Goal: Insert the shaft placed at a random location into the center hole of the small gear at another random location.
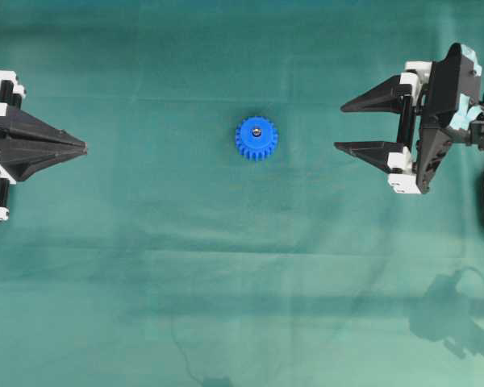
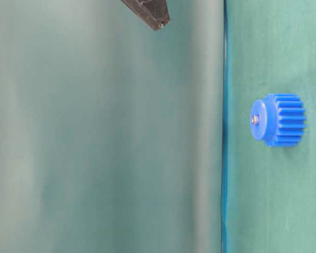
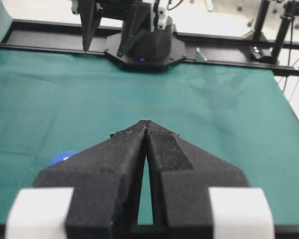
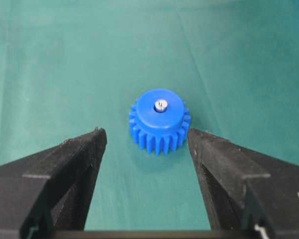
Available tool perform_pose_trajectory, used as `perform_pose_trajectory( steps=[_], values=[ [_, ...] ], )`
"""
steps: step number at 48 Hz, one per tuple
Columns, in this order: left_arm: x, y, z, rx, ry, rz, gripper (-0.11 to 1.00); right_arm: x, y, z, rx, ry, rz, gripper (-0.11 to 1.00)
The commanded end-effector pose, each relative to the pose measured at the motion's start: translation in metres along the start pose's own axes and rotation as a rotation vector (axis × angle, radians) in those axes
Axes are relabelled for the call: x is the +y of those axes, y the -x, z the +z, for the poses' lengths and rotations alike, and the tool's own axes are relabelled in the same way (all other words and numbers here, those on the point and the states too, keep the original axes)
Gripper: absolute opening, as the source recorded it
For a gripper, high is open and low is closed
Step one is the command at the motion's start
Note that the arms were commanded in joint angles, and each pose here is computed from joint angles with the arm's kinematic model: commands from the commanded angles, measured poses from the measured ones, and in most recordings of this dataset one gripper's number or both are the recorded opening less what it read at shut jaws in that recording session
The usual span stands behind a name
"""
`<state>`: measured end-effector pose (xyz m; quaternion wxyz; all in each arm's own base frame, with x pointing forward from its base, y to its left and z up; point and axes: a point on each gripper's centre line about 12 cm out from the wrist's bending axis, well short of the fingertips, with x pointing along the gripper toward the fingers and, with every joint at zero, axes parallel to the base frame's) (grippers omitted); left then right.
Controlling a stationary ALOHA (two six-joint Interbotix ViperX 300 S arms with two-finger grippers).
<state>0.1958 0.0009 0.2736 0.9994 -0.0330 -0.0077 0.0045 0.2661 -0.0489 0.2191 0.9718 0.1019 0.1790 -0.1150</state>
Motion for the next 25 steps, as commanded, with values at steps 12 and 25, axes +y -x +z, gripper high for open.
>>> perform_pose_trajectory(
  steps=[12,25],
  values=[
    [-0.0006,-0.0015,0.0040,-0.011,0.000,-0.002,0.00,0.0016,0.0007,0.0073,-0.027,0.003,0.005,0.68],
    [-0.0005,-0.0014,0.0034,-0.009,0.000,-0.002,0.00,0.0016,0.0007,0.0073,-0.027,0.003,0.005,0.68]
  ],
)
